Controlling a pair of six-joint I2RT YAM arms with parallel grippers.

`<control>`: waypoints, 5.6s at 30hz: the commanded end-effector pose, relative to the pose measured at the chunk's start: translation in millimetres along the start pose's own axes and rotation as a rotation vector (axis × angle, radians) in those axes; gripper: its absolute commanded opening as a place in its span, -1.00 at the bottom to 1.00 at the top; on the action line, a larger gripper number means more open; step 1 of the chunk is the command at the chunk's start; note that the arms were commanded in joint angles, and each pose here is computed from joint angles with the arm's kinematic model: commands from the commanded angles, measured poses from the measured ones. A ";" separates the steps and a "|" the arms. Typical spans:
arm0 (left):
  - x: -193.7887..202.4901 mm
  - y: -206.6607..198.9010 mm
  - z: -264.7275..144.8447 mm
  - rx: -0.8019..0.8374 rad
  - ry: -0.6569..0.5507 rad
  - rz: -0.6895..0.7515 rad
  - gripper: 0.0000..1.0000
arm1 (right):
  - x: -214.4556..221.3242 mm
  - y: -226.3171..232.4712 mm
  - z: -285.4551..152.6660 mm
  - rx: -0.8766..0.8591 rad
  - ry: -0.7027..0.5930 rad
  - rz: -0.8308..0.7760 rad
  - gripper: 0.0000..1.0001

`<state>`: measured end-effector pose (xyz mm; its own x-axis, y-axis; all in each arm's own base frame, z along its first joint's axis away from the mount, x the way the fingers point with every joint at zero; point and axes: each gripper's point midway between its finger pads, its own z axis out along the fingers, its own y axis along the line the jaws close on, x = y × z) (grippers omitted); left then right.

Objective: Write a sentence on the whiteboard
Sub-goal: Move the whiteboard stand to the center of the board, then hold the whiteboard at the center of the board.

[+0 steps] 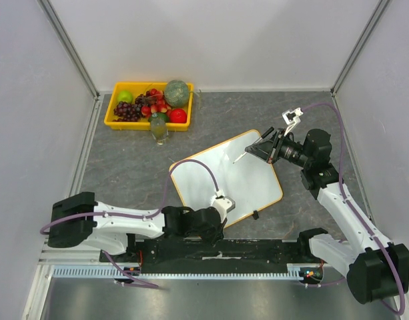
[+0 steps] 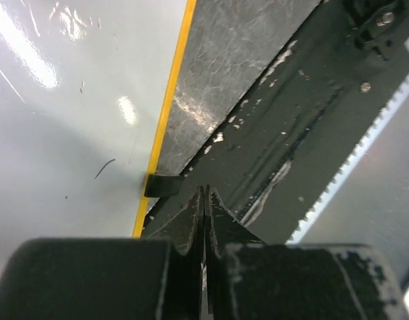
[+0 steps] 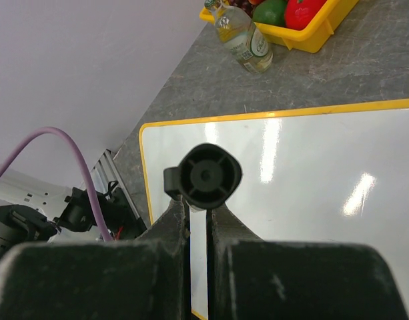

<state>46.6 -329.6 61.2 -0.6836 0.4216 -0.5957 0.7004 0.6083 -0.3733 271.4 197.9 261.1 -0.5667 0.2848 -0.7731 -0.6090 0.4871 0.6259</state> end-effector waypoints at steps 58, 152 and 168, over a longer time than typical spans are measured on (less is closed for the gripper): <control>-1.2 4.5 -3.5 -0.548 -0.094 -0.302 0.33 | -17.4 4.2 -1.8 0.002 -0.033 -0.050 -1.00; -180.8 47.6 -113.9 0.088 -0.423 -0.201 0.63 | -7.4 -12.6 5.2 0.028 -0.009 -0.034 -1.00; -143.7 176.9 -135.7 0.078 -0.479 -0.492 0.62 | 0.3 -24.9 10.5 0.041 -0.001 -0.018 -1.00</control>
<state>257.2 -182.9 200.9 -0.7072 -0.3042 -0.6382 0.2968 0.6915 -0.6586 287.1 195.6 237.1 -0.6023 0.2676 -0.7521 -0.5651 0.5226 0.6385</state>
